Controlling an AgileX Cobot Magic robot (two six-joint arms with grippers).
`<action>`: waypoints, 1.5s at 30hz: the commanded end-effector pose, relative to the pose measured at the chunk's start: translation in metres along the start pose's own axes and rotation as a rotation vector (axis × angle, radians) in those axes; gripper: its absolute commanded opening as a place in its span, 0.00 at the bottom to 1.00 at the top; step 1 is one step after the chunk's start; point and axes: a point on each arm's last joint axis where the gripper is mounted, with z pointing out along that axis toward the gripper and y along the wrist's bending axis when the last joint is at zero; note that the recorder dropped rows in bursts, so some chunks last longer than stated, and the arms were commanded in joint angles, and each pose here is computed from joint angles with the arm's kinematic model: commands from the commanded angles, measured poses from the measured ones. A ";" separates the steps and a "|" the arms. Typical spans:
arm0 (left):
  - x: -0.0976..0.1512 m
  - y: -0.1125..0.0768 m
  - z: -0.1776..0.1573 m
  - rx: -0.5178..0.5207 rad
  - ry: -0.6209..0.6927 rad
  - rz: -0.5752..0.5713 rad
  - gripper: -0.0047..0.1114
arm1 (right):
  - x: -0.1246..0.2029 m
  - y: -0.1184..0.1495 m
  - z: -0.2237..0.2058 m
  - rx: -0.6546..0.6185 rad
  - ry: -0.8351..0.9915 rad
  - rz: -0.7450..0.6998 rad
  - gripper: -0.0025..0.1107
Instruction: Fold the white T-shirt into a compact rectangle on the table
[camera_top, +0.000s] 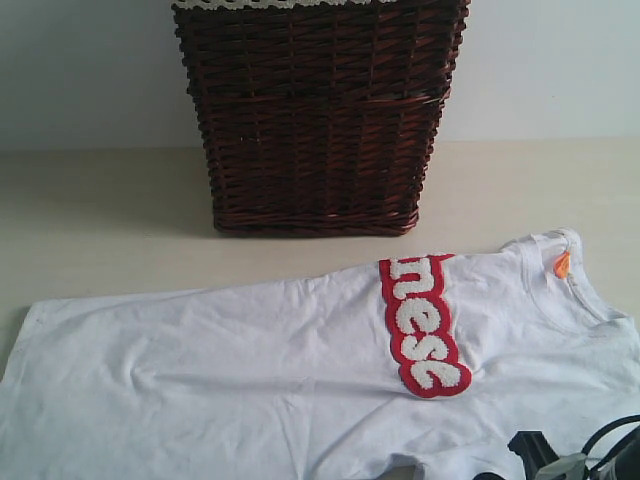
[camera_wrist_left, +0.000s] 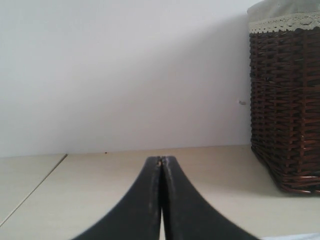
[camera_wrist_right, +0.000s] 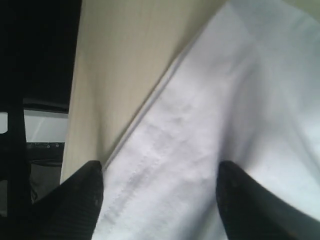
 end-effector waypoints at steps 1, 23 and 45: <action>0.000 0.000 0.000 -0.002 -0.005 -0.013 0.04 | 0.003 0.000 0.008 -0.036 0.028 0.020 0.55; 0.000 0.000 0.000 -0.002 -0.005 -0.013 0.04 | 0.012 0.001 0.022 -0.113 0.114 0.070 0.02; 0.000 0.000 0.000 -0.002 -0.005 -0.013 0.04 | 0.006 -0.017 -0.025 0.298 0.045 0.161 0.02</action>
